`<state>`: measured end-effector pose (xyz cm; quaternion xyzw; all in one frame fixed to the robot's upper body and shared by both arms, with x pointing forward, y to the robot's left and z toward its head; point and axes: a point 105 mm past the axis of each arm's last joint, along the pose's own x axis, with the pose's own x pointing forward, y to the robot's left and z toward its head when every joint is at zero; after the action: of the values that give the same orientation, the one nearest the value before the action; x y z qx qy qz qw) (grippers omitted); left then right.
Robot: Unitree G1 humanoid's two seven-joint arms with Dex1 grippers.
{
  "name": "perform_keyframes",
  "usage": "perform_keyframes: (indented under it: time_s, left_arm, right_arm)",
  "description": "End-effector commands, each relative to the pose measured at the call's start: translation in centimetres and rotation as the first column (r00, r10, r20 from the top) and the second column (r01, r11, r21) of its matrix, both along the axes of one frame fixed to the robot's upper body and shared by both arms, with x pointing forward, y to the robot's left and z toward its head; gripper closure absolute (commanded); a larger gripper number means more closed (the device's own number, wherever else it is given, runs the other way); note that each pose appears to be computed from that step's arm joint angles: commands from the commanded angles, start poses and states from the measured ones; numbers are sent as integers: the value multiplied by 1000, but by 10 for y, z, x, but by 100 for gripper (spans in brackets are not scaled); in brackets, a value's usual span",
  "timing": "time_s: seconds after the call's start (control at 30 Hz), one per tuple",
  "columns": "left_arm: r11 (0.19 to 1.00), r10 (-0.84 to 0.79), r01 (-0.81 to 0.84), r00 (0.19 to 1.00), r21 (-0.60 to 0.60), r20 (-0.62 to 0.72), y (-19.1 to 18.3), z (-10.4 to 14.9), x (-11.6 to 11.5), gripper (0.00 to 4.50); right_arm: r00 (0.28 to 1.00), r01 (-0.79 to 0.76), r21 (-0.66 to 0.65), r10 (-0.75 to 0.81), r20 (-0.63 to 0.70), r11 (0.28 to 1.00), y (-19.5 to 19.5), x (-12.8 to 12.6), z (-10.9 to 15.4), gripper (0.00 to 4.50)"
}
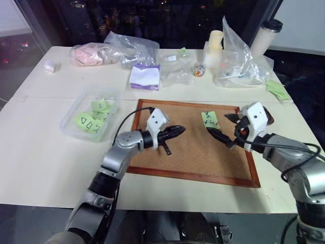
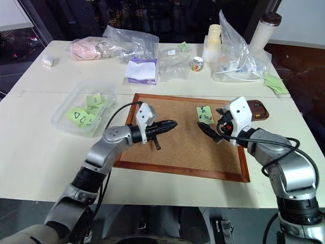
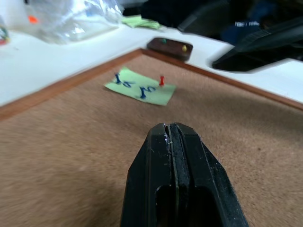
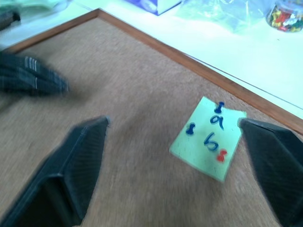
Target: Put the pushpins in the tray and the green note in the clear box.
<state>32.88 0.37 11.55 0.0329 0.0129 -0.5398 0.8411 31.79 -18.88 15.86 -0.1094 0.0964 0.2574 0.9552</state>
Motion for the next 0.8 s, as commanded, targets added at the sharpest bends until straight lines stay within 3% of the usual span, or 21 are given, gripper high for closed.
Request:
perform_keyframes:
  time_s: [0.03, 0.3, 0.37, 0.47, 0.8]
  left_arm:
    - [1000, 25, -25, 1000, -4, 9, -7, -6, 7, 438]
    - [996, 83, -81, 995, 31, -58, -6, -39, 18, 438]
    - [995, 92, -90, 995, 38, -50, -6, -41, 19, 450]
    - [994, 101, -100, 994, 35, -42, -5, -42, 20, 450]
    - [992, 119, -118, 992, 34, -33, -2, -42, 21, 450]
  right_arm:
    - [998, 65, -10, -65, 14, 998, -1, 18, 1, 0]
    - [981, 196, -38, -195, 18, 980, -1, 66, -6, 0]
    - [978, 210, -43, -209, 28, 977, 0, 75, -7, 53]
    - [978, 209, -38, -208, 21, 977, 2, 82, -9, 171]
    - [980, 200, -54, -201, -7, 978, -2, 88, -21, 171]
